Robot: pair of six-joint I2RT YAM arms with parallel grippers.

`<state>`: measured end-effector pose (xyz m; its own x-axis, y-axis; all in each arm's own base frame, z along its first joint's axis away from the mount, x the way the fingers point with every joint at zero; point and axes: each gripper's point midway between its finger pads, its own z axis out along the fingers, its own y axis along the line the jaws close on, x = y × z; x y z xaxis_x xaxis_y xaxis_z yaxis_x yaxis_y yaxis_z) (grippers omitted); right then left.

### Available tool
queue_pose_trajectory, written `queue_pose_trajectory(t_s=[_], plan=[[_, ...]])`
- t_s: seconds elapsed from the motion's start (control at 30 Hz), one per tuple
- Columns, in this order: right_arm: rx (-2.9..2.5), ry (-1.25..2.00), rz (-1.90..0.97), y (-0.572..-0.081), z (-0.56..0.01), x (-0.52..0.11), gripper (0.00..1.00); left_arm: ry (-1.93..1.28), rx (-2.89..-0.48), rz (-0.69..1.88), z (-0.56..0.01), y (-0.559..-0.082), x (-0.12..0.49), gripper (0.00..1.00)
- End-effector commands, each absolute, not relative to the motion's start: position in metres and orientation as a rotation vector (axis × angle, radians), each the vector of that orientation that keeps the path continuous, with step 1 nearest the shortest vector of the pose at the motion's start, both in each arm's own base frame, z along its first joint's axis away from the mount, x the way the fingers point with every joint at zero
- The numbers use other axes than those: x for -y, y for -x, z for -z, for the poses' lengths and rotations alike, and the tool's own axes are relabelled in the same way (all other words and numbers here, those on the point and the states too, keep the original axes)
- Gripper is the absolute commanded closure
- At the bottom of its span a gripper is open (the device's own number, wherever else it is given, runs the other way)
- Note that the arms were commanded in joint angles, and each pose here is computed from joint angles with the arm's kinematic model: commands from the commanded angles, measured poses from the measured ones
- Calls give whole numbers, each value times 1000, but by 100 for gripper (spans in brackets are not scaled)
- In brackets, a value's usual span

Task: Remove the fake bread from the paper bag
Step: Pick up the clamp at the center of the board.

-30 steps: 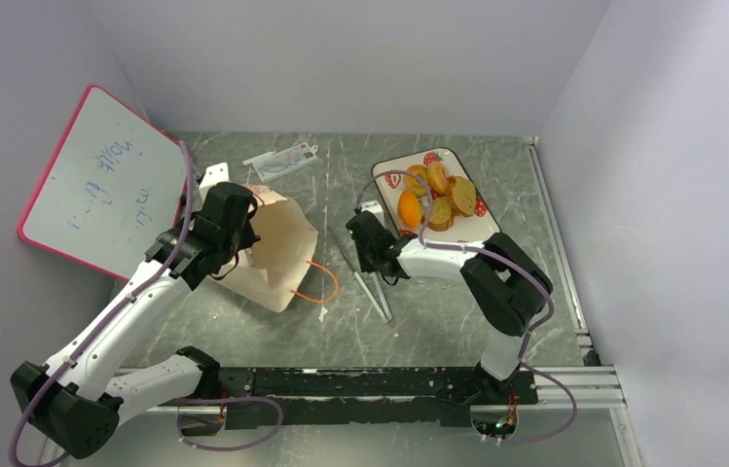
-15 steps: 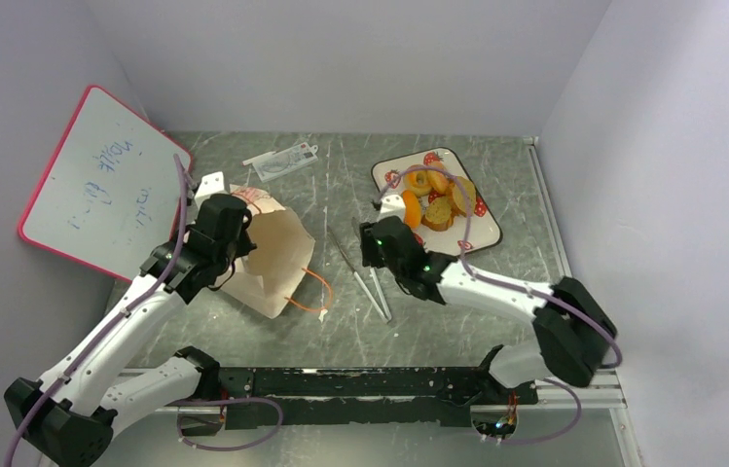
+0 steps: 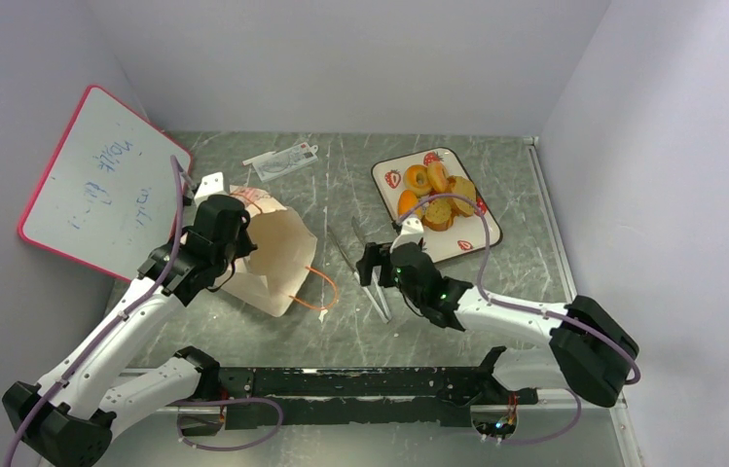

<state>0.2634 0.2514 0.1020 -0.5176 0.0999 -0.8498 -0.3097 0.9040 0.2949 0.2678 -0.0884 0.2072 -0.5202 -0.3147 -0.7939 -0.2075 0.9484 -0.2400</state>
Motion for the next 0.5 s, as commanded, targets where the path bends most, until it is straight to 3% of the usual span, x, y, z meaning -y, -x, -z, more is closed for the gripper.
queue_pose_trajectory(t_s=[0.0,0.47], plan=[[-2013,224,-434,-258,-91,-248,7,363,-2083,220,-227,-274,97,93],[-1966,287,-134,-253,-28,-245,5,334,-2121,216,-221,-266,97,93]])
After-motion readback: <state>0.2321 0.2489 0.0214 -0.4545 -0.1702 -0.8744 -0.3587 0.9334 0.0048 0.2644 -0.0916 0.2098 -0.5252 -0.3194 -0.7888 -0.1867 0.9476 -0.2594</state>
